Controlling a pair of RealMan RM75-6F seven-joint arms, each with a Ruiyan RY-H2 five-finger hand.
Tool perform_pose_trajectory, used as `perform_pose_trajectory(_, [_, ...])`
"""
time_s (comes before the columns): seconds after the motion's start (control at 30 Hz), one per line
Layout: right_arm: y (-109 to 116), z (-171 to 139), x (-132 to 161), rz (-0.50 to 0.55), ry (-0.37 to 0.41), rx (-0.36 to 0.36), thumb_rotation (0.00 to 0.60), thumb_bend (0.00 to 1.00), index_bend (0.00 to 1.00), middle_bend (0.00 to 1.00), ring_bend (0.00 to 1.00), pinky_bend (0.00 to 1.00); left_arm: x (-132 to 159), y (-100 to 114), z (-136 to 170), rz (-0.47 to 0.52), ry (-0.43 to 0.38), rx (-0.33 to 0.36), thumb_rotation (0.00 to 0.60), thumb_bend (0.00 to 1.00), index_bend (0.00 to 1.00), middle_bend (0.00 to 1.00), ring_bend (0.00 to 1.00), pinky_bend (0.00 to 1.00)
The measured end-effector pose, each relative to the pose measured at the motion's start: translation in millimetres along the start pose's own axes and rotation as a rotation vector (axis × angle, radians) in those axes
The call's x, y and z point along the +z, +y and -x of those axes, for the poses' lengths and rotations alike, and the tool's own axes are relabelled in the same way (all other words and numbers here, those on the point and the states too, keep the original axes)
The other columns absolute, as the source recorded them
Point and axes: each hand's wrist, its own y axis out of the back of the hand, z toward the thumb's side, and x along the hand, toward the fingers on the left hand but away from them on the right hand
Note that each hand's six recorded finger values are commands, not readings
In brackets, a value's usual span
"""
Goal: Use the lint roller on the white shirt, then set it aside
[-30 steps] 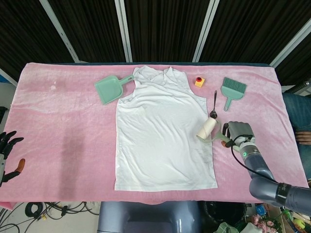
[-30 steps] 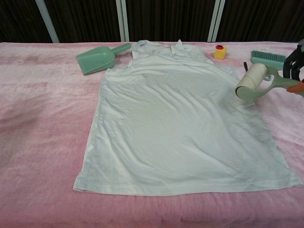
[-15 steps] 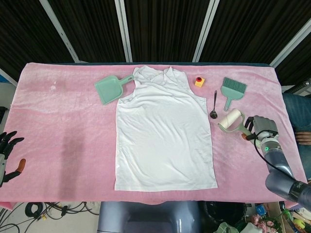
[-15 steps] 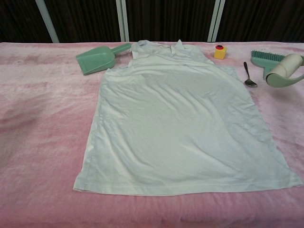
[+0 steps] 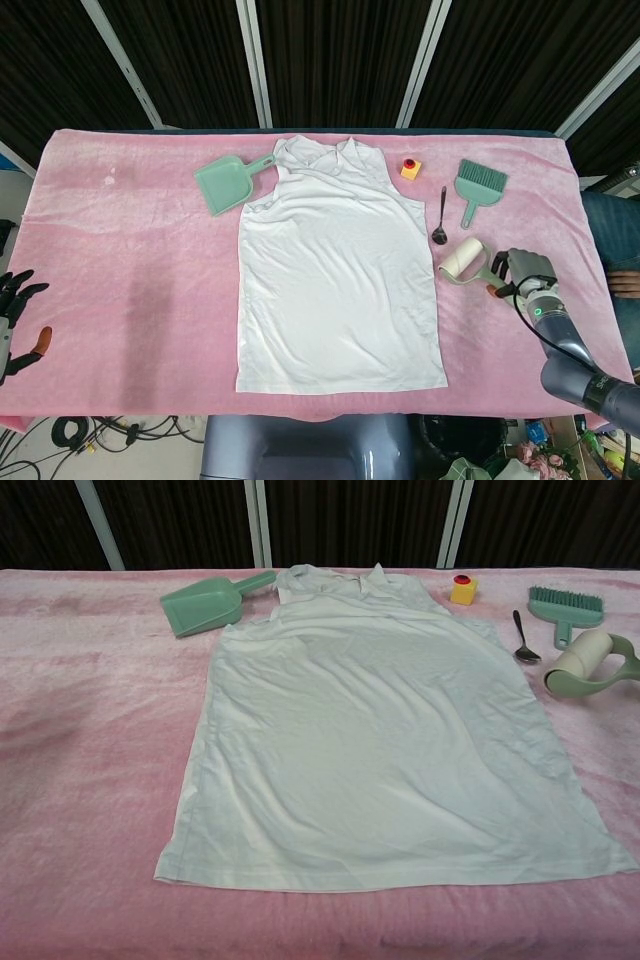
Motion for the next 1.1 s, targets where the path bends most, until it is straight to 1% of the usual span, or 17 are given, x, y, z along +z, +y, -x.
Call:
perform_pose_trajectory(0.17, [-5,3,1,-0.007,0.012,0.003,0.6,0.69,0.69,0.55,0.59,0.59,0,0,0,0.0,0.0,-0.002,0.6,0.41,0.19,0.08,0.0,0.01])
perform_pose_trajectory(0.33, [-10,5,-3,-0.01,0.005,0.013,0.6,0.65,0.55,0.46,0.5,0.55,0,0,0,0.0,0.0,-0.002,0.6,0.41,0.19,0.08,0.0,0.01])
perform_pose_trajectory(0.47, [-15,6,-8,-0.007,-0.008,0.036,0.6,0.56,0.46,0.37,0.41,0.46,0,0,0,0.0,0.0,0.0,0.6,0.41,0.19,0.08,0.0,0.01])
perform_pose_trajectory(0.53, [-19,5,-10,-0.009,-0.015,0.056,0.6,0.48,0.39,0.31,0.35,0.4,0,0,0,0.0,0.0,0.001,0.6,0.41,0.19,0.08,0.0,0.01])
perform_pose_trajectory(0.6, [-20,5,-12,-0.013,-0.021,0.069,0.6,0.42,0.33,0.25,0.29,0.35,0,0,0,0.0,0.0,0.002,0.6,0.41,0.19,0.08,0.0,0.01])
perform_pose_trajectory(0.7, [-21,3,-11,-0.009,-0.021,0.07,0.6,0.35,0.22,0.16,0.21,0.28,0,0,0,0.0,-0.001,0.003,0.6,0.41,0.19,0.08,0.0,0.01])
perform_pose_trajectory(0.77, [-21,1,-10,-0.005,-0.02,0.067,0.6,0.32,0.16,0.1,0.17,0.26,0,0,0,0.0,0.0,0.004,0.6,0.41,0.19,0.08,0.0,0.01])
perform_pose_trajectory(0.87, [-20,-4,-9,0.004,-0.016,0.059,0.6,0.29,0.11,0.08,0.15,0.25,0,1,0,0.0,0.0,0.007,0.6,0.41,0.19,0.08,0.0,0.01])
perform_pose_trajectory(0.97, [-13,-9,-8,0.017,-0.011,0.028,0.6,0.28,0.1,0.07,0.14,0.24,0,2,0,-0.001,-0.002,0.012,0.6,0.41,0.19,0.08,0.0,0.01])
perform_pose_trajectory(1.07, [-5,-19,-7,0.019,0.002,-0.032,0.6,0.26,0.1,0.06,0.13,0.23,1,3,-1,-0.001,-0.005,0.024,0.6,0.41,0.19,0.08,0.0,0.01])
perform_pose_trajectory(1.1, [-1,-24,-7,0.015,0.01,-0.064,0.6,0.26,0.1,0.06,0.12,0.23,1,4,-1,0.001,-0.006,0.028,0.6,0.41,0.19,0.08,0.0,0.01])
